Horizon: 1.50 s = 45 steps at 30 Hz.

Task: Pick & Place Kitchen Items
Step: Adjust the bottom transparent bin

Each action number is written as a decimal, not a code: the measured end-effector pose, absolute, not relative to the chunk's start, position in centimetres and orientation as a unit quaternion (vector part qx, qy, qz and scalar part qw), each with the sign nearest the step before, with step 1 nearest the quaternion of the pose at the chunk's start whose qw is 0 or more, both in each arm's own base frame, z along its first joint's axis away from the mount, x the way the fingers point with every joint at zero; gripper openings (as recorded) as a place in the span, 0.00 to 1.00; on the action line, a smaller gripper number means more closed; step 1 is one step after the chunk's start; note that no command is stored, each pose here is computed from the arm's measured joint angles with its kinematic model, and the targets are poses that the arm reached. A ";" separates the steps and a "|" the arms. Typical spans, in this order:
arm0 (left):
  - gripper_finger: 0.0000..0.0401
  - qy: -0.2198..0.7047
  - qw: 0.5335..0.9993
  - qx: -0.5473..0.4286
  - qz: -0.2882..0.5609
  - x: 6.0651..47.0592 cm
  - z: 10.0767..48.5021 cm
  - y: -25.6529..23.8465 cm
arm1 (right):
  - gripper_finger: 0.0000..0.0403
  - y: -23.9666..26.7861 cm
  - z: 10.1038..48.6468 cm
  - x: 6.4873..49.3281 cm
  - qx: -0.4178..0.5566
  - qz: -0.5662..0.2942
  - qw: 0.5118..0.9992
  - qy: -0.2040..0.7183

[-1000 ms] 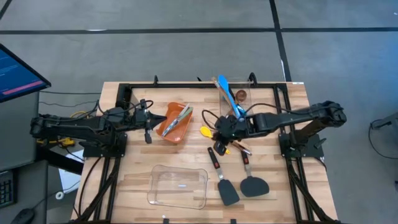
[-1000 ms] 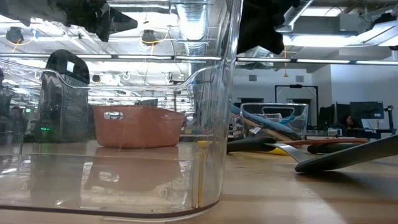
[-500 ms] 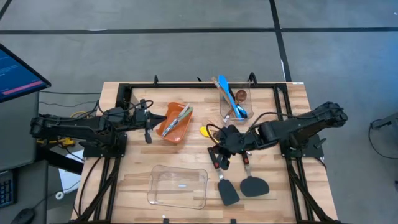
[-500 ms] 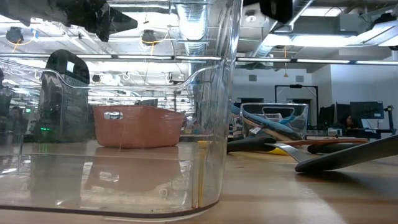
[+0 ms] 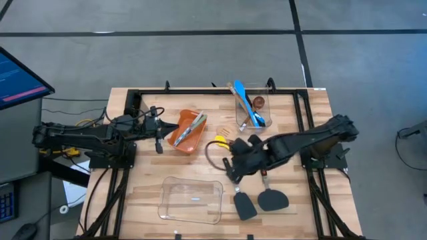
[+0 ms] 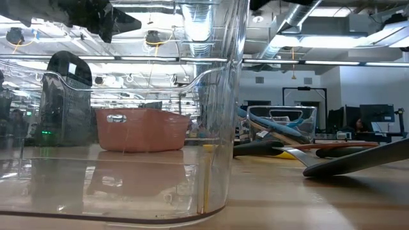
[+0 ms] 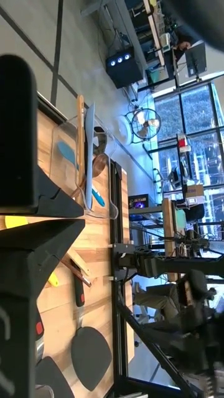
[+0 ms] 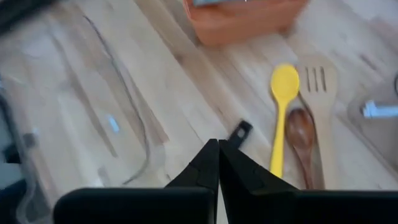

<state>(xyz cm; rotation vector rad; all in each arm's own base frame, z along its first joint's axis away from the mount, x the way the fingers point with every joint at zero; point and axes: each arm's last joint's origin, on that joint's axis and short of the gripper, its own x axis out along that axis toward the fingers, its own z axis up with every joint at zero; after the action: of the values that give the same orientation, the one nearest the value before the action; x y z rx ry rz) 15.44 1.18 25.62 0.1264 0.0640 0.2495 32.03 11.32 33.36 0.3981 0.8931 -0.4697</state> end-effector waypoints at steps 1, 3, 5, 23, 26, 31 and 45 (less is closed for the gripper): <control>0.01 0.032 0.990 0.063 0.124 15.4 25.6 1.2 | 0.00 11.4 33.0 32.5 0.186 -0.231 0.847 0.442; 0.01 0.032 0.990 0.063 0.124 15.4 25.6 1.2 | 0.01 11.8 32.4 33.2 0.186 -0.238 0.831 0.468; 0.01 0.032 0.990 0.063 0.124 15.4 25.6 1.2 | 0.01 12.0 31.6 33.9 0.186 -0.234 0.812 0.501; 0.01 0.032 0.990 0.063 0.122 15.4 25.6 1.2 | 0.00 13.2 26.3 36.3 0.186 -0.148 0.735 0.636; 0.01 0.032 0.990 0.063 0.123 15.4 25.6 1.2 | 0.00 13.1 26.8 36.0 0.174 -0.148 0.739 0.633; 0.01 0.033 0.990 0.063 0.122 15.4 25.6 1.2 | 0.00 13.1 26.7 36.0 0.155 -0.132 0.744 0.636; 0.01 0.033 0.990 0.063 0.124 15.4 25.6 1.2 | 0.00 12.7 20.8 34.5 0.186 -0.114 0.736 0.641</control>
<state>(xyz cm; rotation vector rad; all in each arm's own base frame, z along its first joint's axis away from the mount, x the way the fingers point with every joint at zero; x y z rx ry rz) 15.44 1.18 25.59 0.1267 0.0671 0.2499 34.49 12.73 20.77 0.4092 1.4074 -0.2498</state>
